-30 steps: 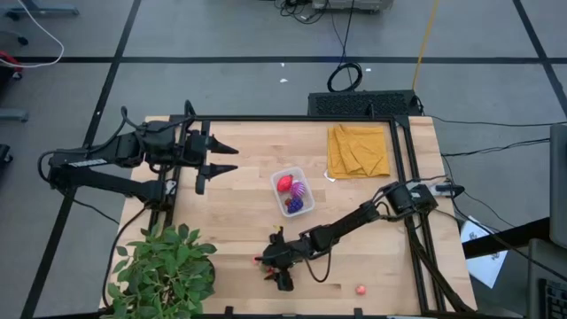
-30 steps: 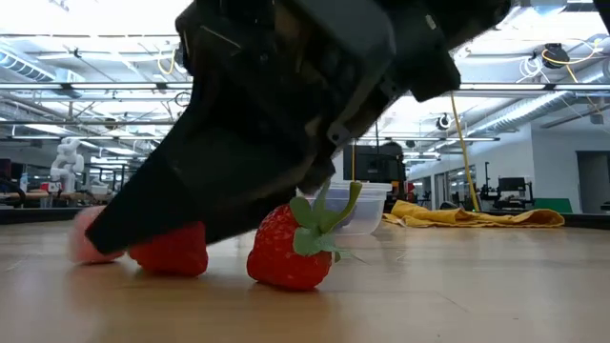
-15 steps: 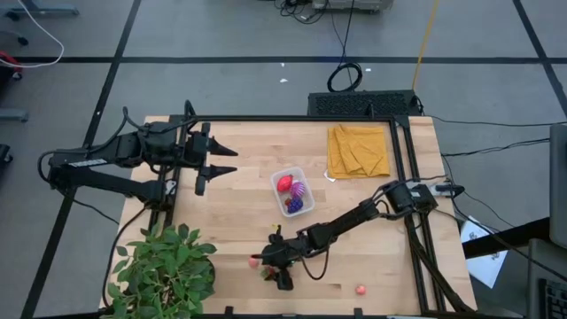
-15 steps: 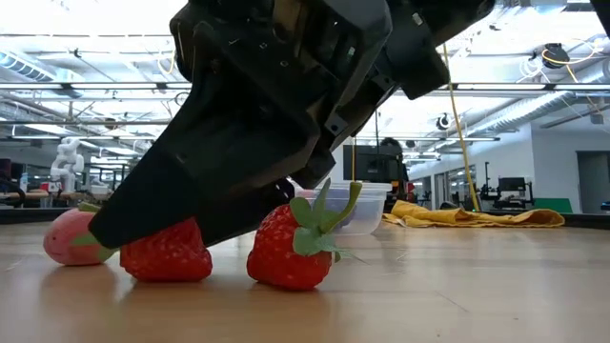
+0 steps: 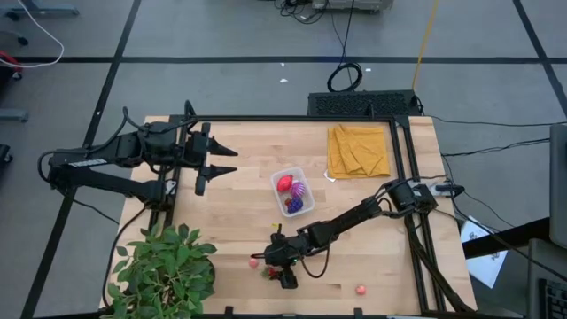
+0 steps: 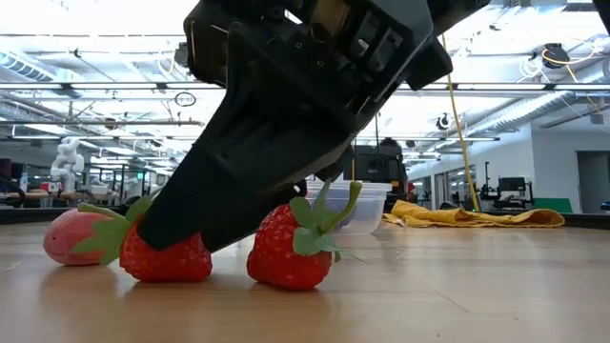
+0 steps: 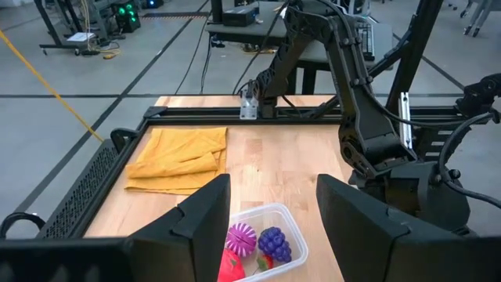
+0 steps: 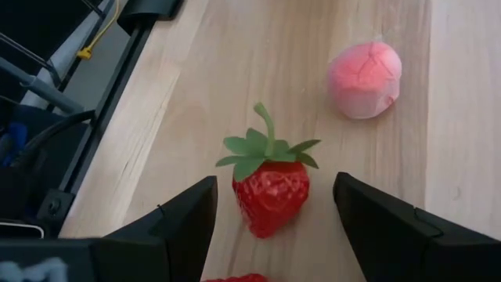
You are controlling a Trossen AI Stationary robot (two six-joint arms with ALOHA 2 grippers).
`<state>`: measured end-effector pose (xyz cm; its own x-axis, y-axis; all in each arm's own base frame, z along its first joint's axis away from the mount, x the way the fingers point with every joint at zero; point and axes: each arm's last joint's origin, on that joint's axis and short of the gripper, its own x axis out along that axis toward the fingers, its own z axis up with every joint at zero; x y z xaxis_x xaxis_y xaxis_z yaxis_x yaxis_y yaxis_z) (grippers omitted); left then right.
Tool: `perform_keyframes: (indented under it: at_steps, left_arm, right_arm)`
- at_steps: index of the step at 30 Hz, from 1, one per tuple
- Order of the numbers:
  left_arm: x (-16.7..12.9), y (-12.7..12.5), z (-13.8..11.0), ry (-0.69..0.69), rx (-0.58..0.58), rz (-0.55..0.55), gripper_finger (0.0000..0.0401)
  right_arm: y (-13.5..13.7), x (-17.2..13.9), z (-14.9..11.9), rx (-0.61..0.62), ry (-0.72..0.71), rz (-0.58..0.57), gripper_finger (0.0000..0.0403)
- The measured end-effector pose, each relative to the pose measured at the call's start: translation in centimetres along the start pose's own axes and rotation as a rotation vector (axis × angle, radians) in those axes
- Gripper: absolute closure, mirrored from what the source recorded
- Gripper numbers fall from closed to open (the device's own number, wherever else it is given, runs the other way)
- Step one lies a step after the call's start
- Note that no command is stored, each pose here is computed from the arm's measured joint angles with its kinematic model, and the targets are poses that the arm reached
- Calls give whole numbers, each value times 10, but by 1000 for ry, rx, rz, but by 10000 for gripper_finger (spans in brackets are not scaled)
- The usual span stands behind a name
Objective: Pick and placing Produce into tupperware
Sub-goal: Put the top red strawberry into the transparent container
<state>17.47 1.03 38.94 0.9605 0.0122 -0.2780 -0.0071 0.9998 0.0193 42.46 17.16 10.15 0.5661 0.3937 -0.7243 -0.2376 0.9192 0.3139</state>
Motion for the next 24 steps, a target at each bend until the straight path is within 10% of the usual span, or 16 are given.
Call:
perform_keyframes:
  at_steps: [24]
  left_arm:
    - [0, 0, 0, 0, -11, 0, 205]
  right_arm:
    - [0, 0, 0, 25, -16, -30, 196]
